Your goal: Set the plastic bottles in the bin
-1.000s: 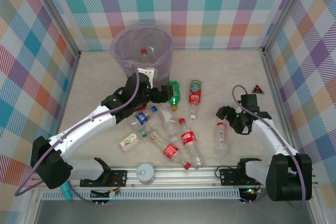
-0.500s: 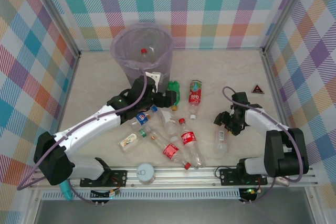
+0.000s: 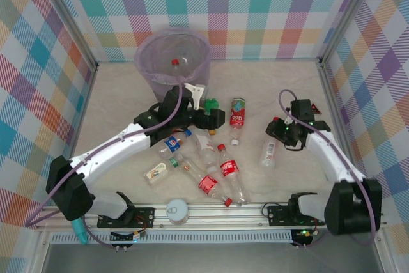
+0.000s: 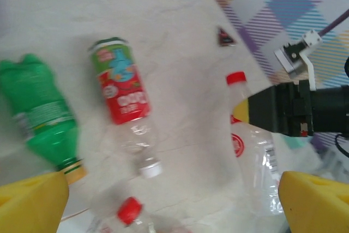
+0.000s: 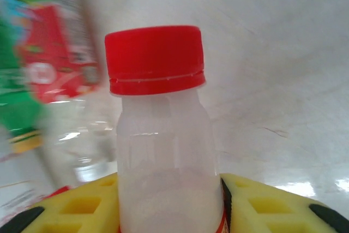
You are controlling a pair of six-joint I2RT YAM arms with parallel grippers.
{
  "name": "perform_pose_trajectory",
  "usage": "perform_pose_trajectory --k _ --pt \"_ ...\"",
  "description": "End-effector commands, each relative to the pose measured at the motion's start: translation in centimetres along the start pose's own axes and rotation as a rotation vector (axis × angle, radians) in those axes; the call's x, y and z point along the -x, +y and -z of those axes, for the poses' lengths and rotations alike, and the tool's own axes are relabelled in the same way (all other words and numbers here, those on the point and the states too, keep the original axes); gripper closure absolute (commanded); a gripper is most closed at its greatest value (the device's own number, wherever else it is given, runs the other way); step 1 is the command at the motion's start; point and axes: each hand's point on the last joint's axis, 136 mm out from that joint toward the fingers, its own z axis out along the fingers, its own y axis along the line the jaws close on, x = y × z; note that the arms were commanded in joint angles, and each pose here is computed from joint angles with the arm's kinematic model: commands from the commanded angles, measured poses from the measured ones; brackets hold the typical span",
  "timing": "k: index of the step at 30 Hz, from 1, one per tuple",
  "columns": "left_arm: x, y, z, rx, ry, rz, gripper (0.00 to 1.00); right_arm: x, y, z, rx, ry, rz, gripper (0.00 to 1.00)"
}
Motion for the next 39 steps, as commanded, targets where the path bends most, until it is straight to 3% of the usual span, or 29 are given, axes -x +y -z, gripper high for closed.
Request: perform_pose_trajectory --k 1,6,17,23,31,33,39 --pt "-0.4 -5.1 -1.0 -0.23 0.051 -0.034 0.0 2.0 5.3 3.6 0.256 -0.122 0.027 0.54" --pt "-1.8 -7.8 -3.3 -0.305 0.107 -0.062 0.0 2.7 9.1 6.6 0.474 -0.19 -0.009 0.54" --pt "-3.3 -11.4 -7.9 -0.365 0.157 -0.091 0.01 1.8 11.4 7.9 0.559 -0.179 -0.001 0.55" --pt "-3.5 -12.1 -9.3 -0.384 0.17 -0.083 0.15 1.7 11.3 7.9 0.554 -0.182 -0.001 0.55" --pt "-3.6 -11.8 -9.4 -0.374 0.162 -0.075 0.41 1.9 11.3 7.8 0.553 -0.191 -0.004 0.55" --pt "-3.7 -11.7 -9.4 -0.373 0.161 -0.075 0.45 2.0 11.3 7.8 0.55 -0.193 -0.002 0.52" --pt "-3.6 -11.5 -9.6 -0.362 0.158 -0.075 0.49 2.3 10.1 8.6 0.451 -0.224 0.001 0.29"
